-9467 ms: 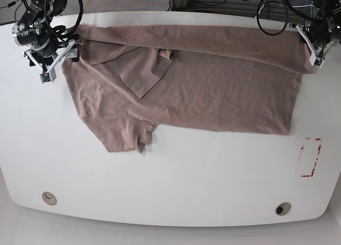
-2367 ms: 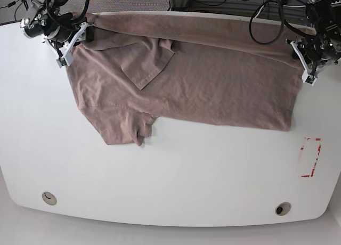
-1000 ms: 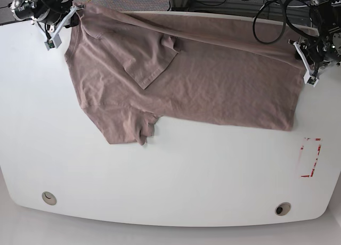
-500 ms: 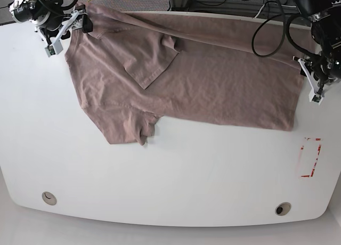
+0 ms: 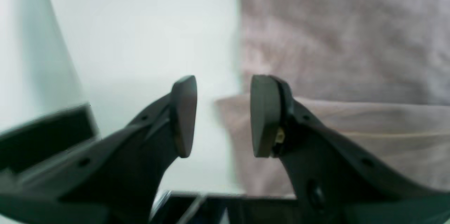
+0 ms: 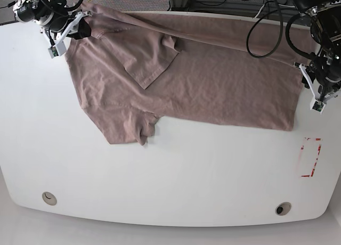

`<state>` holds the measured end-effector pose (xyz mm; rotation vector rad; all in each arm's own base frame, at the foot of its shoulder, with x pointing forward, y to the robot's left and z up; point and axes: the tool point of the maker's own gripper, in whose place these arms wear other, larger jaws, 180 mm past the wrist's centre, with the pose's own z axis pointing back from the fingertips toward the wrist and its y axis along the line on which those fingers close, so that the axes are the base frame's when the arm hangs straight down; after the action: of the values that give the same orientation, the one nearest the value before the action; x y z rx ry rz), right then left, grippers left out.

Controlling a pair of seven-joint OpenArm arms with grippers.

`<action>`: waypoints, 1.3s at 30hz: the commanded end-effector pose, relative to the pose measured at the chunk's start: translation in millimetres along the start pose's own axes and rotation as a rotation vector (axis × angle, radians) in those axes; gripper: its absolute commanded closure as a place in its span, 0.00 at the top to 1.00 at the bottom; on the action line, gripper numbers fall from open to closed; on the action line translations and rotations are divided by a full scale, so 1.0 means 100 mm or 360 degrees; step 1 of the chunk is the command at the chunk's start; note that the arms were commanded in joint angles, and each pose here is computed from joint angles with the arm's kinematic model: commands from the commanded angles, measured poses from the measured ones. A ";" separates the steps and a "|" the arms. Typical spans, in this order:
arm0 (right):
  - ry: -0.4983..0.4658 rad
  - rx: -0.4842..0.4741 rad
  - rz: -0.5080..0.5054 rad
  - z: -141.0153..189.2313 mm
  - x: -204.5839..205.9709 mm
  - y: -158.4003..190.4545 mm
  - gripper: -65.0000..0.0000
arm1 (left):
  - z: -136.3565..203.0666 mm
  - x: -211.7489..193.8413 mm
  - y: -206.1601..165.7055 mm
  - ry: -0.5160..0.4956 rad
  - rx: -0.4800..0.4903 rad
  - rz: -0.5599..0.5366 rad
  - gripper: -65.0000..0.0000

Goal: Fold the T-shirt properly
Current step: 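Slide the left gripper along the shirt edge toward the right gripper, then open the right gripper and move it onto the shirt body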

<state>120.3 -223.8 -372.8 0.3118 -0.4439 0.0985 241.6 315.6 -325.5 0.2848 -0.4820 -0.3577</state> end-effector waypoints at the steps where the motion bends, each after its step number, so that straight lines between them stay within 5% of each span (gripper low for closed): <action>1: 0.0067 -0.0082 0.0065 0.01 -0.03 -0.06 0.29 | 0.04 0.00 -0.02 -0.0057 0.0002 -0.0035 0.37; 5: 0.0165 -0.0187 0.0121 -0.04 -0.13 -0.15 0.42 | 0.03 -0.10 -0.08 -0.0048 -0.0021 -0.0044 0.37; 14: 0.0283 -0.0327 0.0169 -0.12 -0.26 -0.22 0.22 | 0.01 -0.28 -0.19 0.0004 -0.0065 -0.0059 0.37; 28: 0.0313 -0.0236 0.0022 -0.45 -0.40 -0.45 0.26 | 0.00 -0.33 -0.24 0.0006 -0.0084 -0.0064 0.37; 39: 0.0241 -0.0301 0.0086 -0.42 -0.05 -0.70 0.26 | 0.00 -0.30 -0.25 -0.0002 -0.0086 -0.0070 0.37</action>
<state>156.0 -260.6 -426.0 0.1701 -0.3933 0.1151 203.9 304.1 -354.6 0.2280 -0.4409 -0.4017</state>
